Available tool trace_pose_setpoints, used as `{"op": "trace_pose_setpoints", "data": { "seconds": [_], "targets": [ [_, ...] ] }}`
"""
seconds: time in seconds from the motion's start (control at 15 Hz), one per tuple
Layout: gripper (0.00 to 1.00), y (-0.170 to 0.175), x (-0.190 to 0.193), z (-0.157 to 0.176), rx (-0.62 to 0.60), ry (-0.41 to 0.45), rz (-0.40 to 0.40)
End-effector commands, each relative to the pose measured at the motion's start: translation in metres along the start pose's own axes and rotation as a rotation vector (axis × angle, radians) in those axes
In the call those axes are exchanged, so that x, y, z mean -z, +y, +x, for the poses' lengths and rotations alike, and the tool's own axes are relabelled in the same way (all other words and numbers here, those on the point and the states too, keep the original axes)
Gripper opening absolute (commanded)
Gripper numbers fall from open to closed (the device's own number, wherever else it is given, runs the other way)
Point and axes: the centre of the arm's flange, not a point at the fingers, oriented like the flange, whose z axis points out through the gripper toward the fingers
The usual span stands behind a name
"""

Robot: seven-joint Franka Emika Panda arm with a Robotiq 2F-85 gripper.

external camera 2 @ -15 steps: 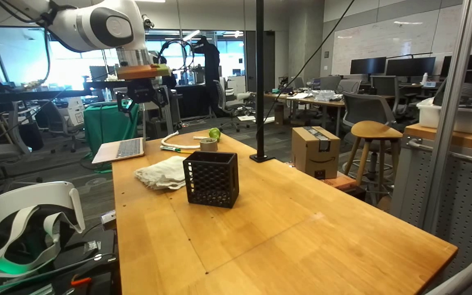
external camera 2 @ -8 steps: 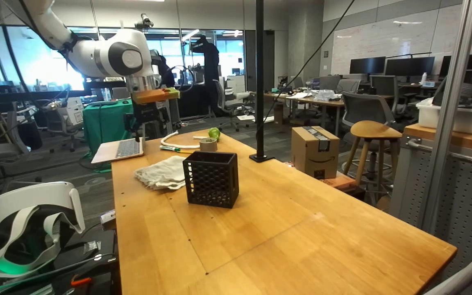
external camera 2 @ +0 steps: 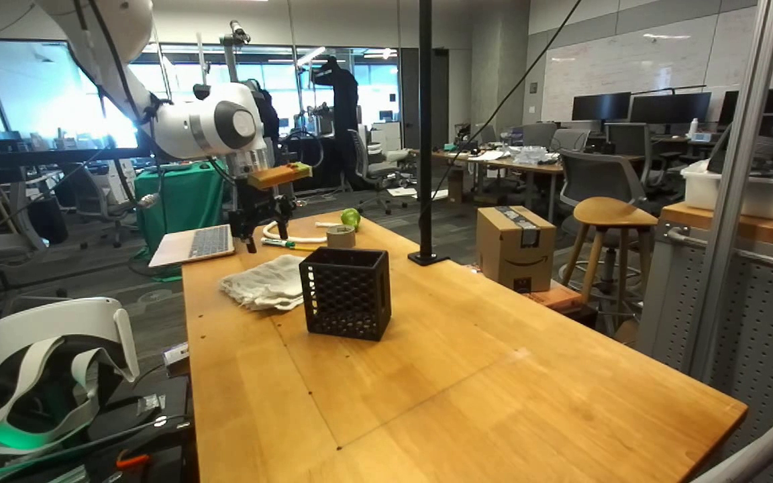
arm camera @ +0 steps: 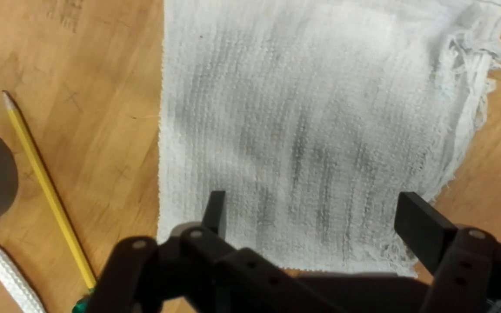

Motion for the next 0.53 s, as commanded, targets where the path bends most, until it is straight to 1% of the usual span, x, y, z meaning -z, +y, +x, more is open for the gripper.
{"op": "trace_pose_setpoints", "data": {
  "seconds": [0.0, 0.33, 0.47],
  "targets": [
    [1.00, 0.028, -0.023, -0.005, 0.029, -0.030, 0.012],
    [1.00, 0.024, -0.067, -0.034, -0.030, -0.019, 0.115],
    [1.00, 0.017, -0.081, -0.042, -0.054, -0.001, 0.181]
  ]
}}
